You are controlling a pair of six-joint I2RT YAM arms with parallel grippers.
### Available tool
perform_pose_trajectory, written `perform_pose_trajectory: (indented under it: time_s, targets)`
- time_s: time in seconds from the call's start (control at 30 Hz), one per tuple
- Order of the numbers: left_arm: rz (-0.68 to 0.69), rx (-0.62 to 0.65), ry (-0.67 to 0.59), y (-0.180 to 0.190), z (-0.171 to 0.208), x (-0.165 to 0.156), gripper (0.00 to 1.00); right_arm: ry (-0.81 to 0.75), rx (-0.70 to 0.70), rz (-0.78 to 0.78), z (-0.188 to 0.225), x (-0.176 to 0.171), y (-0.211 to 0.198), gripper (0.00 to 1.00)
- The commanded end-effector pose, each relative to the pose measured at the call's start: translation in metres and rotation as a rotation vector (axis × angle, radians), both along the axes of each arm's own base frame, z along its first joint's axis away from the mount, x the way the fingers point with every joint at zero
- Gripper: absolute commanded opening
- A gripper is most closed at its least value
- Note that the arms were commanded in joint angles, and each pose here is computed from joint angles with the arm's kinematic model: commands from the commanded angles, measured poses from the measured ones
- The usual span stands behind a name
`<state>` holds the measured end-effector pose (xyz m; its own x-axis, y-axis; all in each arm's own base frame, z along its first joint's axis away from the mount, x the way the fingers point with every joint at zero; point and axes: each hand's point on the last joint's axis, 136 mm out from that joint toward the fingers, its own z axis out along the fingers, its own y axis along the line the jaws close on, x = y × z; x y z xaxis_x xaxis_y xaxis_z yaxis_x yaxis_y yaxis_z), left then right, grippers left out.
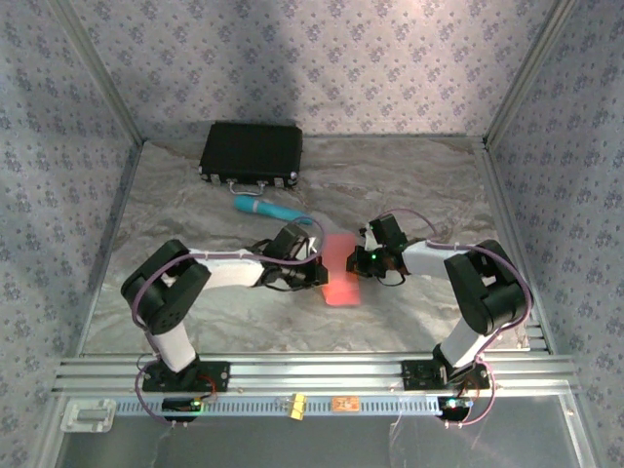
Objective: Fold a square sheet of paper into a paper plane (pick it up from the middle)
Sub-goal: First fold the square sheet of paper in half at the center of the table.
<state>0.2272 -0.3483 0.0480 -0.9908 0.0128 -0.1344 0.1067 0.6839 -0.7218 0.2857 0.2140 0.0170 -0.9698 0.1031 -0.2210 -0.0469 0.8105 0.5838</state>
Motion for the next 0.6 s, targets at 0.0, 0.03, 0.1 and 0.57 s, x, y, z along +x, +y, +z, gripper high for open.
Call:
perform_pose_trajectory:
  time_s: [0.0, 0.03, 0.1, 0.57]
  targets:
    - [-0.020, -0.064, -0.006, -0.012, 0.023, -0.001, 0.03, 0.179, -0.200, -0.054, -0.048, -0.041, -0.040, 0.00]
    - [-0.024, -0.067, 0.000, -0.014, 0.023, -0.001, 0.03, 0.178, -0.199, -0.054, -0.048, -0.041, -0.040, 0.00]
    - [-0.037, -0.073, 0.009, -0.018, 0.020, -0.004, 0.03, 0.179, -0.201, -0.054, -0.048, -0.043, -0.041, 0.00]
    - [-0.088, 0.089, 0.104, 0.011, -0.045, -0.033, 0.04, 0.183, -0.204, -0.060, -0.052, -0.045, -0.042, 0.00]
